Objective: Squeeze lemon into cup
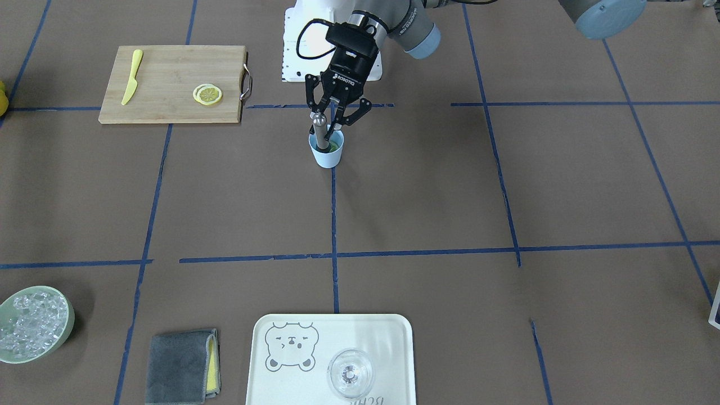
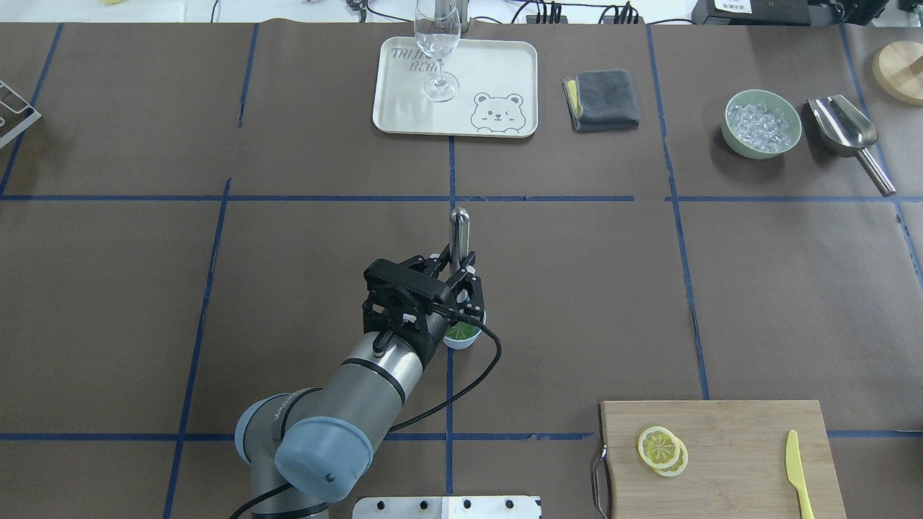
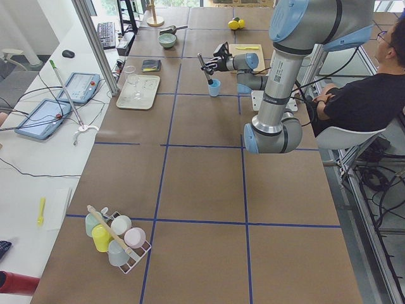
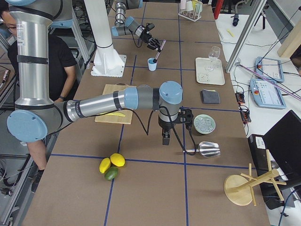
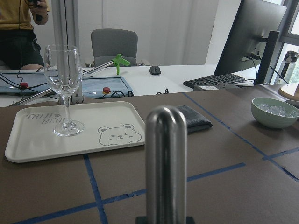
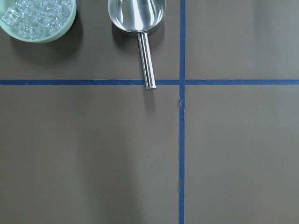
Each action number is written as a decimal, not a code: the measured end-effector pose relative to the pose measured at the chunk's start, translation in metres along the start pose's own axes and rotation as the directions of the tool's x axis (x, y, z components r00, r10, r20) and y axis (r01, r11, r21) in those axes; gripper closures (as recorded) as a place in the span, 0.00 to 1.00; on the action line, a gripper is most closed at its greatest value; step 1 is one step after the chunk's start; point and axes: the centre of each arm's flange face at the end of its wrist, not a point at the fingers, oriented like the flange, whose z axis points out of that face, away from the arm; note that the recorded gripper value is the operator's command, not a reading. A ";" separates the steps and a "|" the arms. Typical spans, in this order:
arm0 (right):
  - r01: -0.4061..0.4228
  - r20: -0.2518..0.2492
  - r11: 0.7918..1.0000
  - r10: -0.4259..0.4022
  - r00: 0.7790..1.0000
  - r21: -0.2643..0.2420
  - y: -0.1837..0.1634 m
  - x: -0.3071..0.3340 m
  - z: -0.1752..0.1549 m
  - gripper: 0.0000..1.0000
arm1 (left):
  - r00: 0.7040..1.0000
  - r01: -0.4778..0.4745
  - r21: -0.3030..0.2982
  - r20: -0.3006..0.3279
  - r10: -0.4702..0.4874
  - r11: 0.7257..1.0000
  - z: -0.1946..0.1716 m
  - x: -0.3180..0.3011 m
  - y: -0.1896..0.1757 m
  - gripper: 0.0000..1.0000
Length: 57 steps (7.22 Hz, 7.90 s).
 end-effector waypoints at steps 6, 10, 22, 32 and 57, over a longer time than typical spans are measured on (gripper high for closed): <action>-0.010 -0.002 1.000 0.010 1.000 0.003 0.000 0.026 0.018 0.00 | 0.989 -0.145 -0.090 -0.041 0.142 0.985 0.018 -0.129 -0.093 1.00; -0.044 0.047 0.999 0.044 0.998 0.008 -0.004 0.064 0.052 0.00 | 0.985 -0.123 -0.464 0.050 0.164 0.878 0.017 -0.268 -0.112 1.00; -0.003 0.059 0.998 0.000 0.998 0.060 0.011 0.085 0.073 0.00 | 0.861 0.499 -0.816 0.506 -0.056 0.293 -0.022 -0.492 -0.010 1.00; -0.003 0.057 0.998 0.000 0.998 0.060 0.011 0.086 0.073 0.00 | 0.882 0.450 -0.847 0.472 0.010 0.281 -0.021 -0.471 0.029 0.00; 0.007 0.057 0.996 -0.012 0.998 0.092 -0.002 0.070 0.057 0.00 | 0.953 0.246 -0.830 0.301 0.029 0.501 -0.244 -0.736 -0.132 0.00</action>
